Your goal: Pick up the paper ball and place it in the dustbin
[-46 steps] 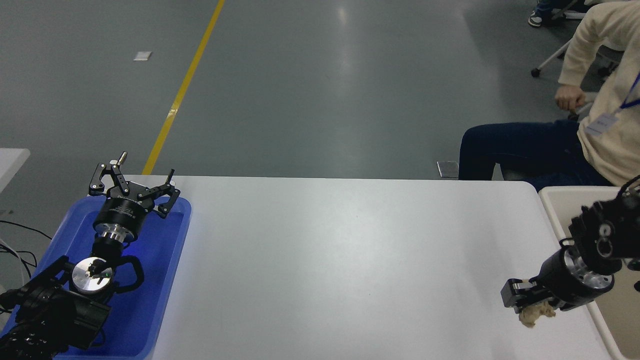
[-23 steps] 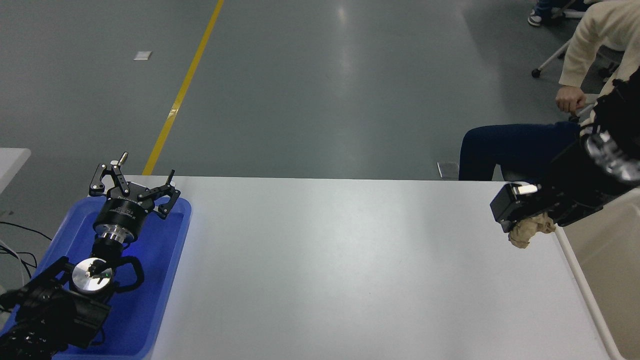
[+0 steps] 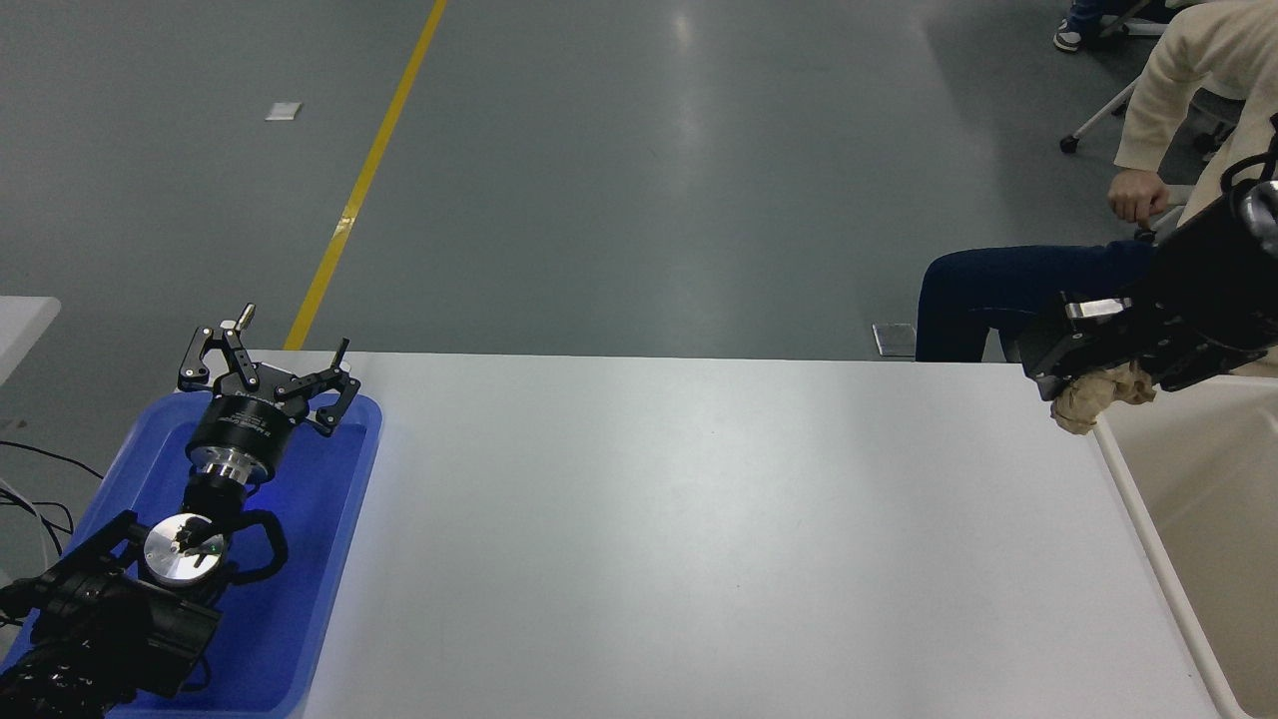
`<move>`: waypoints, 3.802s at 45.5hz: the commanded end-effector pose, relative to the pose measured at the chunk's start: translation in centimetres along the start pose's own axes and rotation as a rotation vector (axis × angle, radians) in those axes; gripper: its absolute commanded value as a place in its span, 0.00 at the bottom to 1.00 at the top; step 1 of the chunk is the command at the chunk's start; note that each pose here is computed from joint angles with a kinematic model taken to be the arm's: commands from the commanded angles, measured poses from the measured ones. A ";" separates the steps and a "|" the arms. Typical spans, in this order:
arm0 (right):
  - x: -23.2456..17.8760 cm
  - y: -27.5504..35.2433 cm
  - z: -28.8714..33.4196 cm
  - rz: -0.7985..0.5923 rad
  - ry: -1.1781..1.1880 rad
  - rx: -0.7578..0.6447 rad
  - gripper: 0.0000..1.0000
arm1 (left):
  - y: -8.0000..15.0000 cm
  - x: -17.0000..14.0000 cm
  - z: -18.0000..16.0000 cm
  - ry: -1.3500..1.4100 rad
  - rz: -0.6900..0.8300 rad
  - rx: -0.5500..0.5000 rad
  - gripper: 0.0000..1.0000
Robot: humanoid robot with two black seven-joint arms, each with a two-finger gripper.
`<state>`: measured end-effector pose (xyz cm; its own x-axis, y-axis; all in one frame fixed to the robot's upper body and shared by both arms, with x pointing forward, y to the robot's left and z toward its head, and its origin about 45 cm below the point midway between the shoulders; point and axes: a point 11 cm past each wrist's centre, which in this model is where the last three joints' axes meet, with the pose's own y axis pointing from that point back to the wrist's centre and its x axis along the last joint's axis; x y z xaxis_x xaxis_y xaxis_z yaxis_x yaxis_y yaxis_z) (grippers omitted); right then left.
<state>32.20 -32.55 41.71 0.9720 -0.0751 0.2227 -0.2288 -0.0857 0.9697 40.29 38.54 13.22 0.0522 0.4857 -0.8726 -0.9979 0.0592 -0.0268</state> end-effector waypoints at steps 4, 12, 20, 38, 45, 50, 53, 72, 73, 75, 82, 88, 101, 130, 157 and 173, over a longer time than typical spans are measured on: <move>-0.8 1.2 8.1 0.012 -0.183 -0.174 0.00 | 0.0 0.0 0.0 0.000 0.001 -0.001 1.00; -2.4 1.4 15.3 0.045 -0.348 -0.212 0.00 | 0.0 0.0 0.0 0.000 0.001 -0.001 1.00; -3.7 -0.9 20.1 0.003 -0.422 -0.288 0.00 | 0.0 0.0 0.0 0.001 0.001 -0.002 1.00; -6.2 -13.9 29.3 0.239 -0.495 -0.420 0.00 | 0.0 0.1 0.1 0.001 0.003 -0.003 1.00; -7.4 -16.6 32.4 0.277 -0.520 -0.486 0.00 | 0.0 0.0 0.1 0.000 0.002 -0.002 1.00; -6.9 -18.8 32.5 0.296 -0.492 -0.512 0.00 | 0.0 0.0 0.0 0.001 0.001 -0.002 1.00; -6.9 -19.5 33.0 0.311 -0.471 -0.542 0.00 | 0.0 0.0 0.0 0.000 0.001 -0.001 1.00; -7.6 -24.3 32.7 0.425 -0.380 -0.607 0.00 | 0.0 0.0 0.0 0.000 0.001 -0.001 1.00; -7.8 -24.6 32.7 0.430 -0.383 -0.607 0.00 | 0.0 0.0 0.0 -0.001 0.000 -0.001 1.00; -8.1 -25.1 32.6 0.441 -0.393 -0.607 0.00 | 0.0 0.0 0.0 0.000 0.001 -0.001 1.00; -8.2 -26.1 32.2 0.494 -0.413 -0.610 0.00 | 0.0 0.0 0.0 -0.001 0.000 -0.001 1.00; -7.9 -26.5 31.9 0.531 -0.395 -0.615 0.00 | 0.0 0.0 0.0 0.000 0.001 -0.001 1.00; -6.9 -26.3 31.5 0.649 -0.353 -0.630 0.61 | 0.0 0.0 0.0 -0.001 0.000 -0.001 1.00; -7.0 -26.3 31.5 0.819 -0.496 -0.602 0.91 | 0.0 0.0 0.0 -0.001 0.000 -0.001 1.00; -3.3 -23.0 30.7 1.070 -1.303 -0.117 1.00 | 0.0 0.0 0.0 -0.001 0.000 -0.001 1.00; -0.1 -23.8 23.6 0.972 -1.435 0.289 1.00 | 0.0 0.0 0.0 0.000 0.001 -0.001 1.00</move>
<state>33.72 -57.58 14.05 -0.2680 -0.8402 0.4714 -0.6942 0.5077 0.5102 40.28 38.57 13.21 0.0512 0.4862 -0.8723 -0.9980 0.0581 -0.0262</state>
